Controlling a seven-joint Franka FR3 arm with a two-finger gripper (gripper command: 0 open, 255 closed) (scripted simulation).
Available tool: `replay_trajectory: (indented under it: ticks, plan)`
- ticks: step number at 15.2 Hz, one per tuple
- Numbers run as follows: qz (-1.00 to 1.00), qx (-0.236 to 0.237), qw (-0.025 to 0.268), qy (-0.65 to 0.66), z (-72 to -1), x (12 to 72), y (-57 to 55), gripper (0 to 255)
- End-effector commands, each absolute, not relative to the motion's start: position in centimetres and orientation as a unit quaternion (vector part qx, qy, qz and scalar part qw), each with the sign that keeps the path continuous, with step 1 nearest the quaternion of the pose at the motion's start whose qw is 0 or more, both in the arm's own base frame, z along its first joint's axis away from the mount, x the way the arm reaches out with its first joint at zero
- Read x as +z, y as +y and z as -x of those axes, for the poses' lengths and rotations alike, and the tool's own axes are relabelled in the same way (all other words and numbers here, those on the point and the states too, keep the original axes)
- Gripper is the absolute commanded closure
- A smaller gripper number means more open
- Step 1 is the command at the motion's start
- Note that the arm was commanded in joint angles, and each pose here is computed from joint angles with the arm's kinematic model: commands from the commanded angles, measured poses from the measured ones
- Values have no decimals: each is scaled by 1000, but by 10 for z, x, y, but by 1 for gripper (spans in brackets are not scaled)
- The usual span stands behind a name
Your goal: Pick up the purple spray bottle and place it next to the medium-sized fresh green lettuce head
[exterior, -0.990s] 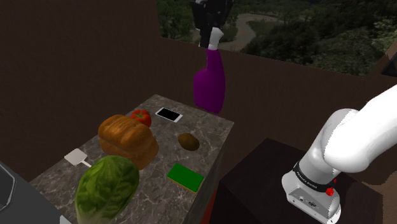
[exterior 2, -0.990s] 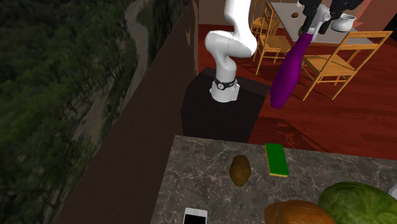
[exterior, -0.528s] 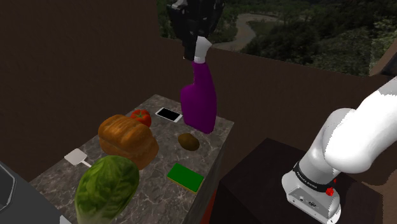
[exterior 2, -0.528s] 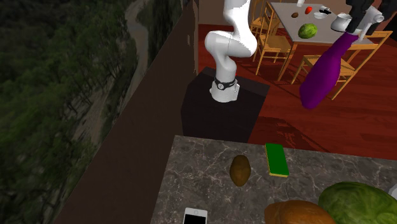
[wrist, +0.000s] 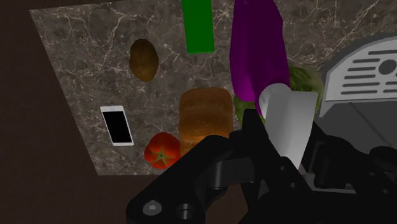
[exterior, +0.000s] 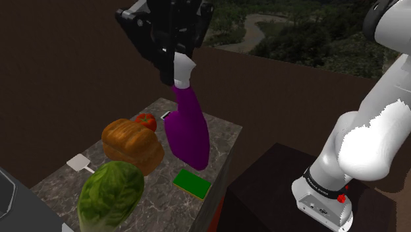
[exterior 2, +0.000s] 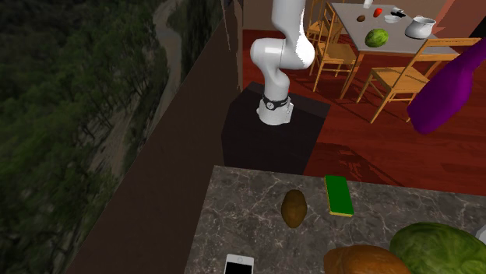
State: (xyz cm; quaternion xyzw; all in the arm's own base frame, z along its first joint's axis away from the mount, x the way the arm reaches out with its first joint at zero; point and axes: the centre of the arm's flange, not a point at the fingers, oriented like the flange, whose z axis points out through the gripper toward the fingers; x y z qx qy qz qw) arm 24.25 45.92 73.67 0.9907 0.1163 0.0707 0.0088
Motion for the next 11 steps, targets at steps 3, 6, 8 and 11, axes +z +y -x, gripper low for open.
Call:
replay_trajectory:
  ticks: [3,6,8,11]
  plan:
    - [-991,71,8,114,-238,721,473,255]
    - [-991,71,8,114,-238,705,473,255]
    - [-991,71,8,114,-238,695,473,255]
    - [-991,71,8,114,-238,679,473,255]
